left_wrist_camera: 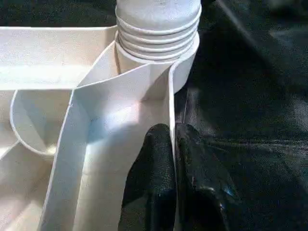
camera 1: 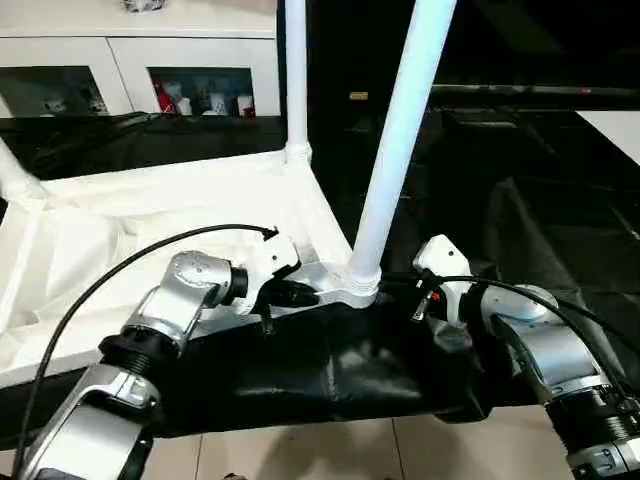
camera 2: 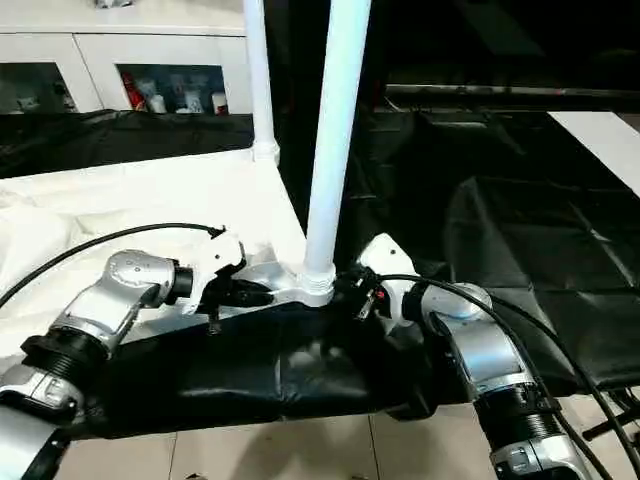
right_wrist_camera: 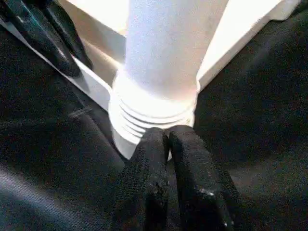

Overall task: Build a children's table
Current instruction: Rotate leg to tighten

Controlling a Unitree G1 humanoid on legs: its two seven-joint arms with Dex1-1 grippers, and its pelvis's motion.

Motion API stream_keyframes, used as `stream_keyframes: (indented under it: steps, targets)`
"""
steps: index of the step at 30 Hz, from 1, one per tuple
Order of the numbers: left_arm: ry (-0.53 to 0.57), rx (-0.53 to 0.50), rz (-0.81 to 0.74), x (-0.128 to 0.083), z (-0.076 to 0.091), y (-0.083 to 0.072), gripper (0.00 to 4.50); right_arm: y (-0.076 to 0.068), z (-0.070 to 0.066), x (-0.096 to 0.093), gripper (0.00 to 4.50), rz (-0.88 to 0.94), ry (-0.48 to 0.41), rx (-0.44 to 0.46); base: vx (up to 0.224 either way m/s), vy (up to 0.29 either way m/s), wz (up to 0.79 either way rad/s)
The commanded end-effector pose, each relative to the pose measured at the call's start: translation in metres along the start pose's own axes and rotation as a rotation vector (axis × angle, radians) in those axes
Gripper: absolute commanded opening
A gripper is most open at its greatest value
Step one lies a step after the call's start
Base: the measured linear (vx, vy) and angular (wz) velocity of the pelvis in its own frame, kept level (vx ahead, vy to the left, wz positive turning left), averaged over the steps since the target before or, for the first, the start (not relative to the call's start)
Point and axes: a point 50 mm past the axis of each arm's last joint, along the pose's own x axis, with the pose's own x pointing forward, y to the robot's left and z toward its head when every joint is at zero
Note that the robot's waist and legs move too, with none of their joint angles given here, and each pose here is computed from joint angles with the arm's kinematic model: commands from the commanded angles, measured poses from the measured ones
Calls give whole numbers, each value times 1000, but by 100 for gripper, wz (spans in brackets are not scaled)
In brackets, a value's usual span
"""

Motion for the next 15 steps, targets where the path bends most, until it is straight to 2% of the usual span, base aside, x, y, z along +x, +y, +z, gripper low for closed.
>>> stream_keyframes:
  steps: [1, 7, 10, 15]
  targets:
    - [65, -23, -11, -1, -11, -1, 0, 1, 10, -2, 68, 32, -64, 24, 0, 0, 0]
    - [65, -10, -62, 0, -12, -7, 0, 10, 10, -4, 121, 157, -60, 57, 0, 0, 0]
    - [54, 4, -85, 2, -9, -10, 0, 8, 8, 2, 142, 111, -35, 8, 0, 0, 0]
    - [49, 14, -120, 3, -7, -14, 0, 6, 10, 9, 142, 76, -43, -3, 0, 0, 0]
